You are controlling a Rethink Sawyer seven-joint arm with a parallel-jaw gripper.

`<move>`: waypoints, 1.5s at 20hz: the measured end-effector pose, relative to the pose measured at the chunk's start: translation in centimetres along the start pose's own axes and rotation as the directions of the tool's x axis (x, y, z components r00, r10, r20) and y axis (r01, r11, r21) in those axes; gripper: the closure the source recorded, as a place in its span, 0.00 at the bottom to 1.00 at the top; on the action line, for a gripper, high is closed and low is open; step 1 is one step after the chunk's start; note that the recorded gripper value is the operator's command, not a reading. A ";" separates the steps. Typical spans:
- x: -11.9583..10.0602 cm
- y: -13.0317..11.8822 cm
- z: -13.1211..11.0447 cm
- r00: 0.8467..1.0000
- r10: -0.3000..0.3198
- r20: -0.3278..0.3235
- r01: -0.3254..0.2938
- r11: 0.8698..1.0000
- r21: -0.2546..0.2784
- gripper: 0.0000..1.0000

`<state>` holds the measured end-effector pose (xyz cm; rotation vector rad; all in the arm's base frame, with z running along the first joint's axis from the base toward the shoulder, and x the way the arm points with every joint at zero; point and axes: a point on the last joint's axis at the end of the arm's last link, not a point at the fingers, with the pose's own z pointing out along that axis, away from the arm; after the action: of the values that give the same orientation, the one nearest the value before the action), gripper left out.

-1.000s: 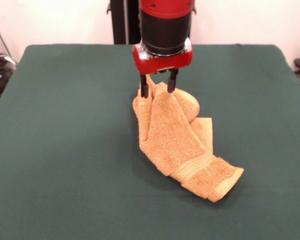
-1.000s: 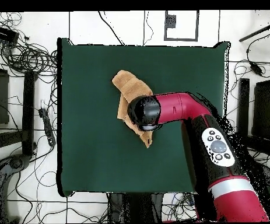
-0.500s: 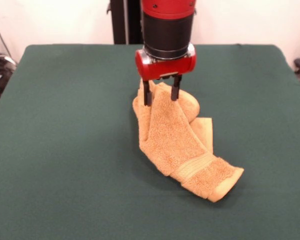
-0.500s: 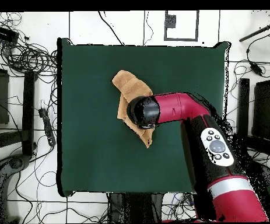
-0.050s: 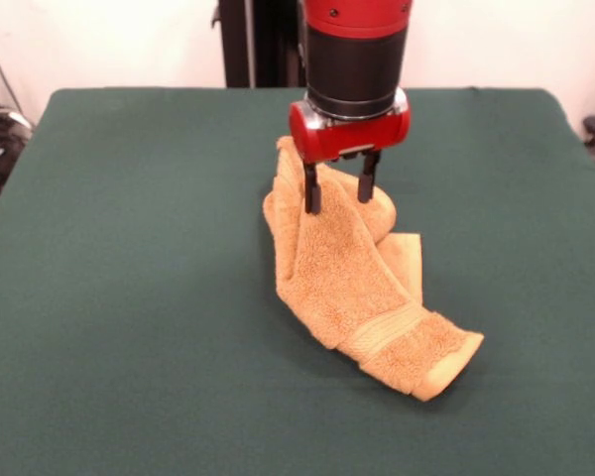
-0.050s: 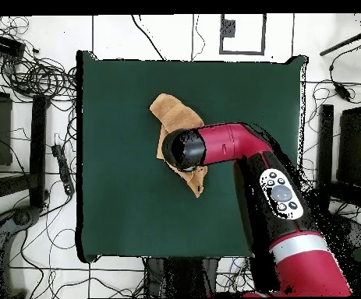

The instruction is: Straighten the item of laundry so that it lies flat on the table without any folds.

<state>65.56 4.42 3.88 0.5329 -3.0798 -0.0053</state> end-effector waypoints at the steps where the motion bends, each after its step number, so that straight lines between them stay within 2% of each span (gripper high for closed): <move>1: 0.0 0.0 0.0 1.000 0.000 -0.001 0.000 1.000 0.000 0.00; 16: -0.2 0.1 0.1 0.999 -0.003 0.033 0.003 1.000 0.003 0.00; 30: -0.5 0.2 0.9 0.992 -0.014 0.129 0.011 1.000 0.028 0.00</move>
<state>65.91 4.75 2.96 0.5752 -3.2068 0.0014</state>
